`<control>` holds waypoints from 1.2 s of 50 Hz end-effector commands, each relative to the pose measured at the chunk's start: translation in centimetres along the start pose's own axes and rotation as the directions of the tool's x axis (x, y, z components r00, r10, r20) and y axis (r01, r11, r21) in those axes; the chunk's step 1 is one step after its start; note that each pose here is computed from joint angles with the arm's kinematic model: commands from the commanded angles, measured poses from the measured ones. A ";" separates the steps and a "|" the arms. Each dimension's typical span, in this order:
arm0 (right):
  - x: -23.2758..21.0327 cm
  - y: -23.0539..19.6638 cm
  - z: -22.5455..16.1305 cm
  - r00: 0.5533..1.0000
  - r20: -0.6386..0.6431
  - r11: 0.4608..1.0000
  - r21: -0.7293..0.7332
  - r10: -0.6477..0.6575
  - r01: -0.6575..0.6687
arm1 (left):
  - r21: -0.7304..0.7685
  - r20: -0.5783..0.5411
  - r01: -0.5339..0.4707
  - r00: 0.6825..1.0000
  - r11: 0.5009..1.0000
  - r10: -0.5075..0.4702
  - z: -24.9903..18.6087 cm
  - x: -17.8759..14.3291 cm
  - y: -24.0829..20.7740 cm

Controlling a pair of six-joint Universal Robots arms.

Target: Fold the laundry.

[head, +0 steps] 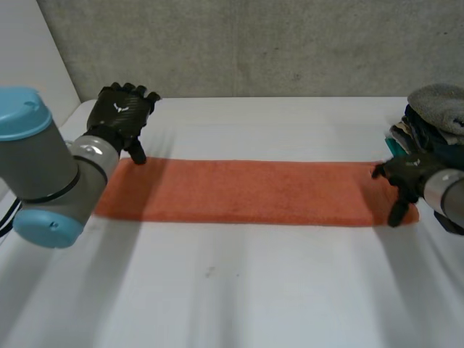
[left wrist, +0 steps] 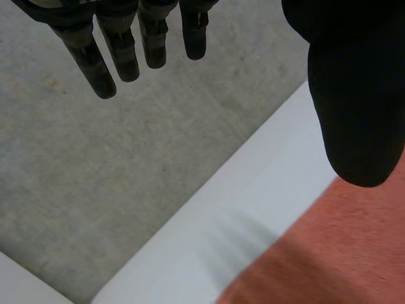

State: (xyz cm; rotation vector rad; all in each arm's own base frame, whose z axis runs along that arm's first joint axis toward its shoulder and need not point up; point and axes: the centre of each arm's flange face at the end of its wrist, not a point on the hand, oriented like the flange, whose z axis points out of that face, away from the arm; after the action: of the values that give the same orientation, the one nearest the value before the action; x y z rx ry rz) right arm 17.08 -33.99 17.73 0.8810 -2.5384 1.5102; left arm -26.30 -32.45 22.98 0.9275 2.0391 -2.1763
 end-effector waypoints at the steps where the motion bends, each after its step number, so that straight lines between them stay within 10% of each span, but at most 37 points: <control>1: 1.1 2.7 1.8 1.000 -0.024 0.998 0.061 -0.011 0.013 | -0.018 -0.078 0.011 0.997 1.000 -0.013 -1.0 0.9 1.2; 24: 5.5 4.6 3.1 0.962 -0.251 0.990 0.073 -0.102 0.124 | -0.001 -0.068 0.010 0.998 1.000 -0.010 -0.9 0.8 0.9; 34: 11.7 4.5 1.4 0.805 -0.410 0.900 -0.125 -0.429 0.417 | 0.011 -0.043 0.010 0.999 1.000 -0.010 -2.5 -0.4 -0.1; 42: 1.7 -5.1 1.4 0.795 -0.422 0.779 0.265 -0.436 0.568 | 0.022 -0.009 0.009 1.000 1.000 -0.009 -3.1 -1.7 -0.6; 52: -21.7 -9.9 -1.2 0.753 -0.197 0.305 0.828 -0.627 0.471 | 0.027 -0.004 0.014 1.000 1.000 -0.014 -3.6 -1.8 -0.9; 60: -30.3 -4.4 -0.1 0.666 -0.018 0.313 0.873 -0.746 0.375 | -0.005 -0.023 0.018 1.000 1.000 -0.018 -4.1 -1.1 0.1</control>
State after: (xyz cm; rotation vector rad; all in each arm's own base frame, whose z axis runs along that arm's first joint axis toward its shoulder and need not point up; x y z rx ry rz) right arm 41.87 -25.27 16.76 1.8980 -1.0428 2.4028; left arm -23.70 -29.50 24.29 0.9284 2.0421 -2.2048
